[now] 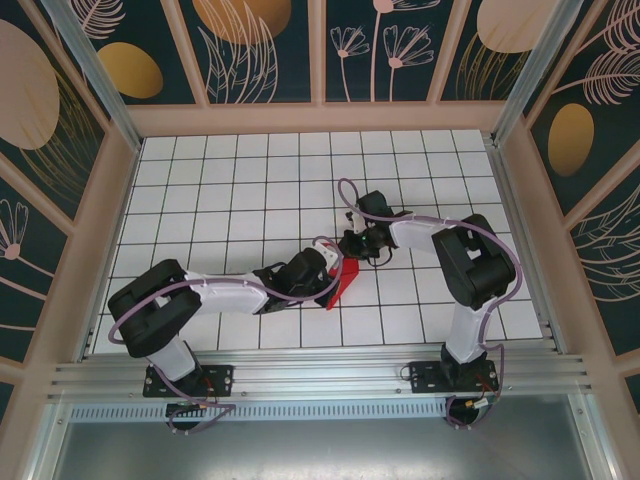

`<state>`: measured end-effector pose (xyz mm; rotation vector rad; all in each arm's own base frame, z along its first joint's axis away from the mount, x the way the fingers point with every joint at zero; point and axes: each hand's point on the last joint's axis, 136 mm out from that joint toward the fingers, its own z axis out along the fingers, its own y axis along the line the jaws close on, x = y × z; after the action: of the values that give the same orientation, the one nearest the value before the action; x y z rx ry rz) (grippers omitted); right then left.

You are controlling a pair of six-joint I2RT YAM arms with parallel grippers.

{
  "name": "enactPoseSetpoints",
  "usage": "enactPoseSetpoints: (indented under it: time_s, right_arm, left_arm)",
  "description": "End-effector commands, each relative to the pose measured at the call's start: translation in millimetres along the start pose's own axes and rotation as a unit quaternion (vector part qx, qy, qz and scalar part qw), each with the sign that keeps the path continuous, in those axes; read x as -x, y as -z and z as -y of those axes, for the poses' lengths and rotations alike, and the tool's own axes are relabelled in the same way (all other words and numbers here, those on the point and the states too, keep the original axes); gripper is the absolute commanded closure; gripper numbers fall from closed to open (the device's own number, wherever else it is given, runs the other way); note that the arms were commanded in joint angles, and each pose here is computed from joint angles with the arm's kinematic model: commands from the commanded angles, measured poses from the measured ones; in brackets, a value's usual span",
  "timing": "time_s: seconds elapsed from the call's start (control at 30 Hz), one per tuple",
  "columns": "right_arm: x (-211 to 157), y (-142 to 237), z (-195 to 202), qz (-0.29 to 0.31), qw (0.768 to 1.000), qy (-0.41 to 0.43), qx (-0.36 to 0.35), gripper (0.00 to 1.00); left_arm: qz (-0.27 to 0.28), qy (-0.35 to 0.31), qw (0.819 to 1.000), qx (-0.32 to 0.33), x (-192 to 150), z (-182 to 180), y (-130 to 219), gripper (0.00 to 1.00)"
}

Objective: Fold a paper plane with a square sheet of paper (pick it up from the middle)
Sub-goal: Third fold the triangle at the center of the table.

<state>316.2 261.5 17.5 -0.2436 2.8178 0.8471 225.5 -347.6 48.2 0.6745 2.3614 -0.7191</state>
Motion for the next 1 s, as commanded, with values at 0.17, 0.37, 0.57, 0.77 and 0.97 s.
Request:
enactPoseSetpoints:
  time_s: [0.17,0.37,0.57,0.77,0.97]
  right_arm:
    - [-14.4,-7.2,6.2,-0.029,0.999,0.0,-0.017,0.87]
    - [-15.5,-8.0,6.7,-0.03,0.999,-0.002,-0.018,0.87]
    - [-16.5,-8.2,6.7,-0.03,0.999,-0.002,-0.019,0.87]
    - [-17.9,-8.6,6.5,-0.031,0.999,-0.003,-0.018,0.86]
    - [-17.6,-8.7,6.9,-0.03,0.999,-0.005,-0.019,0.86]
  left_arm:
    - [0.01,0.013,1.0,0.01,9.6,-9.0,-4.1,1.0]
    - [0.009,0.012,1.0,0.015,11.6,-12.9,-7.4,1.0]
    - [0.003,0.005,1.0,0.023,10.4,-15.1,-11.0,1.0]
    - [0.006,-0.002,1.0,0.029,15.8,-15.9,-11.4,1.0]
    - [-0.01,-0.002,0.999,0.038,5.3,-21.6,-18.7,1.0]
